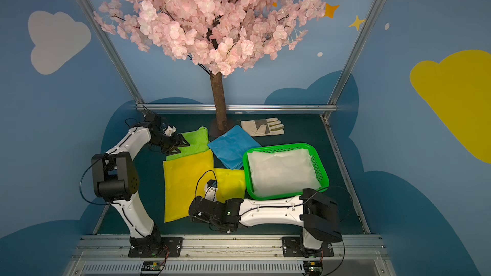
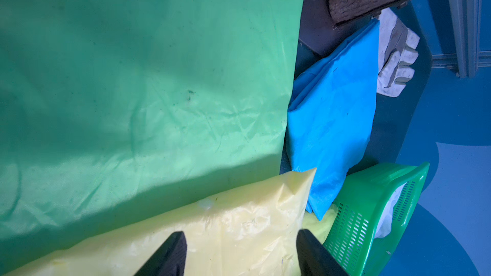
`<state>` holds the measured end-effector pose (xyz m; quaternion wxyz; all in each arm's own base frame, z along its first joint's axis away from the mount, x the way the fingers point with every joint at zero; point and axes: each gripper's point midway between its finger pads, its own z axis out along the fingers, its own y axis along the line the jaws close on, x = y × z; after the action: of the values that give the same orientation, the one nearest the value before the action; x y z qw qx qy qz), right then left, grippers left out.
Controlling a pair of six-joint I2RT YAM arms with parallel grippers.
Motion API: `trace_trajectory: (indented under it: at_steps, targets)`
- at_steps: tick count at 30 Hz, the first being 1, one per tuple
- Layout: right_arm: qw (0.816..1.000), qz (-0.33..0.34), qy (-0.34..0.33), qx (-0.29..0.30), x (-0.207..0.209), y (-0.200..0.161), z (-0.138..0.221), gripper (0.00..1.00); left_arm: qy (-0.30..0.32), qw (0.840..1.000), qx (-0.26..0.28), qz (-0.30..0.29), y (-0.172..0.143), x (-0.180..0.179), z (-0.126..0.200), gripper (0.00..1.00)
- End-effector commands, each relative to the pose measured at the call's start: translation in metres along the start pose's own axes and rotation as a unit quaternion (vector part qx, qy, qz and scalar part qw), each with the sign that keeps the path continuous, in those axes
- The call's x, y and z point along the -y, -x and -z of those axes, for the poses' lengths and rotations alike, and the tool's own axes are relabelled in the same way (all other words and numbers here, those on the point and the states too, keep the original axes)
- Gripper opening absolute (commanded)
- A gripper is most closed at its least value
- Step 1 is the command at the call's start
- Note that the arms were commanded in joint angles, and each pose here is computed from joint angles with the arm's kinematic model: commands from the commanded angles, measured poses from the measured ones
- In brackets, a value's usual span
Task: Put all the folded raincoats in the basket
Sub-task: Move the raincoat to the center of the board, then adjust the raincoat at the center of the board.
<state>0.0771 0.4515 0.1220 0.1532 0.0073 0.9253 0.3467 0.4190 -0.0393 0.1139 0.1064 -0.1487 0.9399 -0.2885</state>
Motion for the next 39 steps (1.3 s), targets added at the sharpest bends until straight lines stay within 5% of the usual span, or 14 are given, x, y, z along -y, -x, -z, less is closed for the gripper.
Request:
trace_trajectory:
  at_steps: [1,32,39]
  targets:
    - [0.996,-0.088,-0.007,0.002,0.001,-0.002,-0.02,0.59,-0.014,1.0,0.007,0.0,0.001,0.006,0.006,0.69]
    - [0.989,-0.143,-0.035,0.023,0.023,-0.004,-0.105,0.43,0.014,1.0,0.019,-0.005,0.001,-0.001,0.012,0.69]
    - [0.988,-0.144,-0.034,0.04,0.024,0.015,-0.102,0.18,0.013,1.0,0.019,-0.007,0.002,0.0,0.012,0.69]
